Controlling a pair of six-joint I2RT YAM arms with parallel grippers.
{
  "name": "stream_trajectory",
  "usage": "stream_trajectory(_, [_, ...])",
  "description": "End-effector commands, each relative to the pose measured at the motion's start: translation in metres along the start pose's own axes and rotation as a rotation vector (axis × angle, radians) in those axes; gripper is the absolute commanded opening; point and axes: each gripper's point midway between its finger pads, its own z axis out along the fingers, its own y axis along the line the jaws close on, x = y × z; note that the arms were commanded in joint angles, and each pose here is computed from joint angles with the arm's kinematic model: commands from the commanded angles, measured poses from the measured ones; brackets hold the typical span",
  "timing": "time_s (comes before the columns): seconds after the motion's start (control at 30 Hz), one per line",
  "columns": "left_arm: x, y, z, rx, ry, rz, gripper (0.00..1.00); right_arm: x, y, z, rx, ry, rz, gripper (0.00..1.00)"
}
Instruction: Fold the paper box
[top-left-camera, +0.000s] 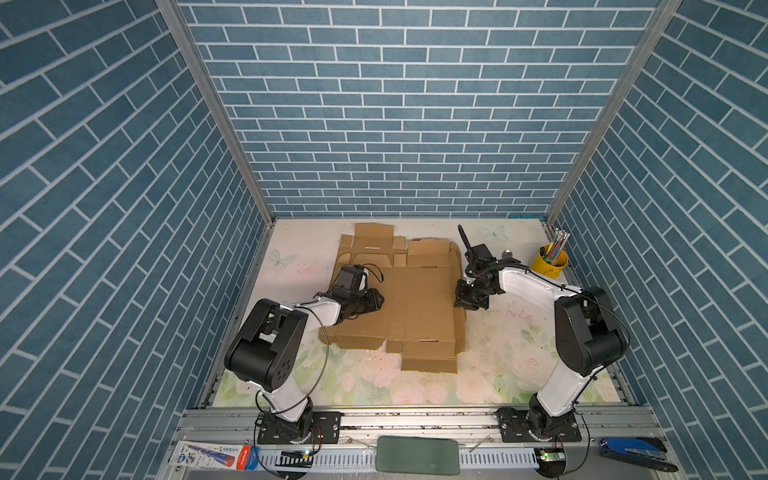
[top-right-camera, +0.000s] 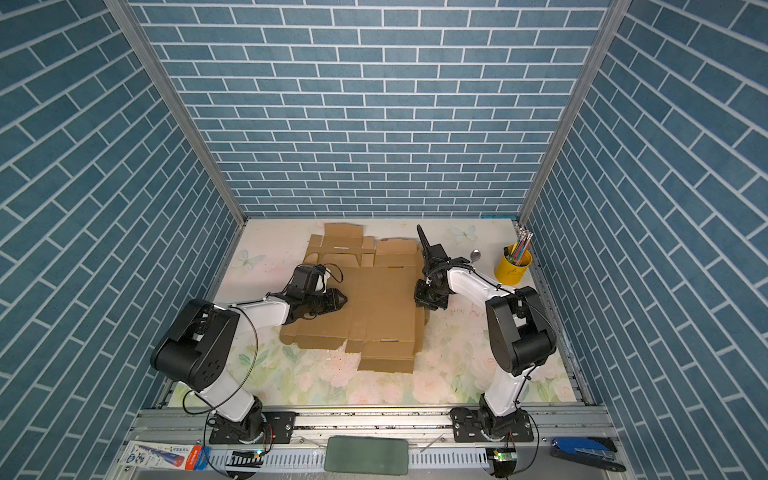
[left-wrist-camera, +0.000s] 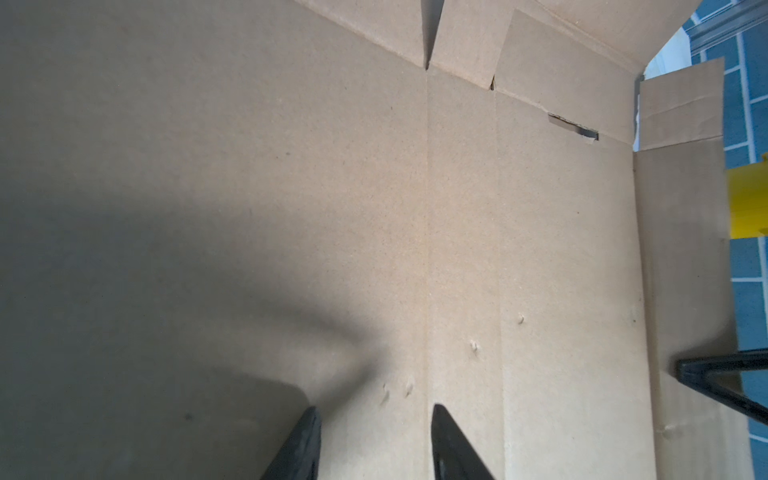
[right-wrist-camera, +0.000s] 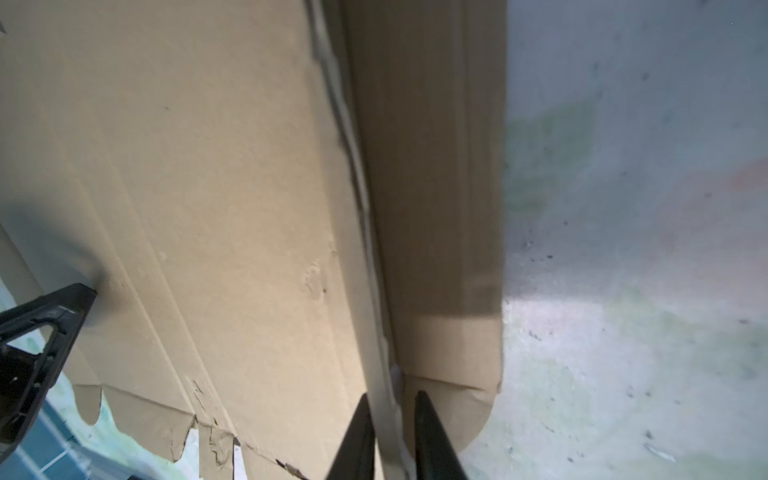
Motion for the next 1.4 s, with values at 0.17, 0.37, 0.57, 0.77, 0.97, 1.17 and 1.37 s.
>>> stream_trajectory(0.17, [0.013, 0.005, 0.001, -0.011, 0.033, -0.012, 0.44, 0.002, -0.014, -0.021, 0.189, -0.025, -0.019, 0.39])
stream_trajectory(0.37, [0.017, 0.008, 0.004, -0.011, 0.041, -0.020, 0.44, 0.017, -0.003, -0.030, 0.119, -0.001, 0.024, 0.45])
stream_trajectory(0.57, [0.018, 0.009, 0.006, -0.013, 0.046, -0.023, 0.44, 0.023, 0.001, -0.021, 0.080, 0.012, 0.042, 0.50])
stream_trajectory(0.77, [0.022, 0.012, 0.006, -0.024, 0.053, -0.023, 0.43, 0.032, -0.029, -0.009, 0.151, 0.039, 0.065, 0.70])
stream_trajectory(0.97, [0.023, 0.013, 0.008, -0.024, 0.055, -0.024, 0.43, 0.050, -0.009, 0.013, 0.017, 0.106, 0.102, 0.67])
stream_trajectory(1.17, [0.026, 0.014, 0.010, -0.028, 0.063, -0.024, 0.43, 0.051, 0.014, -0.004, 0.027, 0.096, 0.029, 0.51])
stream_trajectory(1.37, [0.027, 0.015, 0.012, -0.029, 0.065, -0.025, 0.43, 0.044, 0.027, -0.007, 0.015, 0.078, 0.019, 0.42])
